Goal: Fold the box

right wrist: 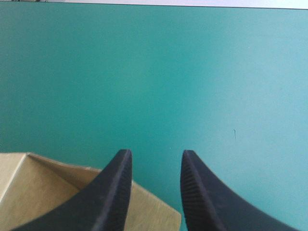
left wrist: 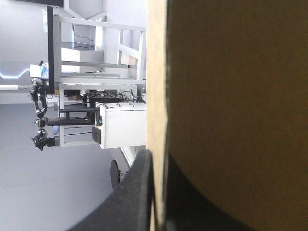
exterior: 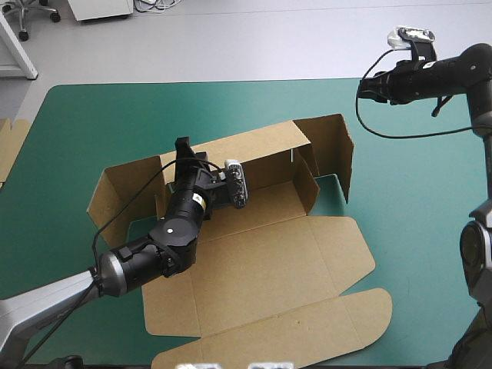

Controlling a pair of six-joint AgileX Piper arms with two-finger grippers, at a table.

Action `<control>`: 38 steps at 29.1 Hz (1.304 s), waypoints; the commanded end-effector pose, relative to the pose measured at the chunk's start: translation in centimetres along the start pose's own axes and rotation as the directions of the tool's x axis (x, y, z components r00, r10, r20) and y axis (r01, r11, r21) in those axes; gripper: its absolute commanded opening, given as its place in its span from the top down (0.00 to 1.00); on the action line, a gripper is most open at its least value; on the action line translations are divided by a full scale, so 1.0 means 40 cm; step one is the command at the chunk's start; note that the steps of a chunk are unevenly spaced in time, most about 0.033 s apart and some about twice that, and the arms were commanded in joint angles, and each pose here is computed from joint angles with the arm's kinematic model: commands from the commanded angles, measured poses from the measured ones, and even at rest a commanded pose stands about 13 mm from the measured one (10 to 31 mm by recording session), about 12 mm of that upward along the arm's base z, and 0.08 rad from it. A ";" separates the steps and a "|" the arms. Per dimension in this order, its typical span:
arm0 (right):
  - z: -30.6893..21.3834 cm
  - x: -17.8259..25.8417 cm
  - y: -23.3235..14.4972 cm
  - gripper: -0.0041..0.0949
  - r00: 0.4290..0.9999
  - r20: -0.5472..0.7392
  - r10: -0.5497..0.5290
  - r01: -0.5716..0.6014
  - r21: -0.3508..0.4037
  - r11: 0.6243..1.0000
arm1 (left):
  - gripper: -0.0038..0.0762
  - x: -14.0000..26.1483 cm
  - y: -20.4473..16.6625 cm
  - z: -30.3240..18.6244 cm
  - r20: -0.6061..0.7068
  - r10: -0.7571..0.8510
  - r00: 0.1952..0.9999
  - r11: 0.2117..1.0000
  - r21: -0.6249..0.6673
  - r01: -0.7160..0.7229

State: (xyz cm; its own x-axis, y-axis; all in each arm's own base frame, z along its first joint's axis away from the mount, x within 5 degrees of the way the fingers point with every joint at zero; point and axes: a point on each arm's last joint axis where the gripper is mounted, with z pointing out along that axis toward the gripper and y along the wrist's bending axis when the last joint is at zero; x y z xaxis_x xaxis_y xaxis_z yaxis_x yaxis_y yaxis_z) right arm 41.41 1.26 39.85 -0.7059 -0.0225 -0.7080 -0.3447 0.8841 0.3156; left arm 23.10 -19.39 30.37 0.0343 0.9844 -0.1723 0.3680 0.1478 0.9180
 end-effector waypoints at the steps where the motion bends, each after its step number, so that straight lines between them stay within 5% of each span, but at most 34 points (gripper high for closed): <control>1: -0.027 -0.057 0.009 0.63 0.994 0.106 0.004 -0.003 -0.009 1.000 | 0.97 -0.009 0.033 -0.019 0.044 -0.020 0.999 0.999 -0.045 0.022; 15: 0.206 -0.004 0.011 0.72 0.994 -0.101 -0.030 0.018 -0.114 0.993 | 0.97 -0.015 0.044 -0.021 0.064 0.041 0.997 0.995 -0.097 -0.035; 28: 0.149 0.067 0.025 0.72 0.975 -0.217 -0.050 0.014 -0.163 0.987 | 0.97 -0.006 0.068 -0.008 0.082 0.083 0.993 0.984 -0.167 -0.068; 34: 0.116 0.093 0.055 0.72 0.984 -0.170 -0.054 0.006 -0.270 0.963 | 0.97 -0.014 0.062 -0.007 0.119 0.087 0.989 0.986 -0.148 -0.069; 38: 0.113 0.124 0.059 0.72 0.979 -0.197 -0.058 0.001 -0.278 0.960 | 0.97 -0.018 0.047 0.009 0.099 0.096 0.990 0.988 -0.133 -0.083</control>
State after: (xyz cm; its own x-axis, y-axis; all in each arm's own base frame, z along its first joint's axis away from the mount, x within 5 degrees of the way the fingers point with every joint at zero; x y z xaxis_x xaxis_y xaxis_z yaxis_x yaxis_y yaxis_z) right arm 41.50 5.25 31.21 -0.8406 -0.1801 -0.5108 -0.4548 0.7468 0.4852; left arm 23.95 -20.05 30.35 0.1715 0.9781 -0.1184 0.3087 0.0608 0.9492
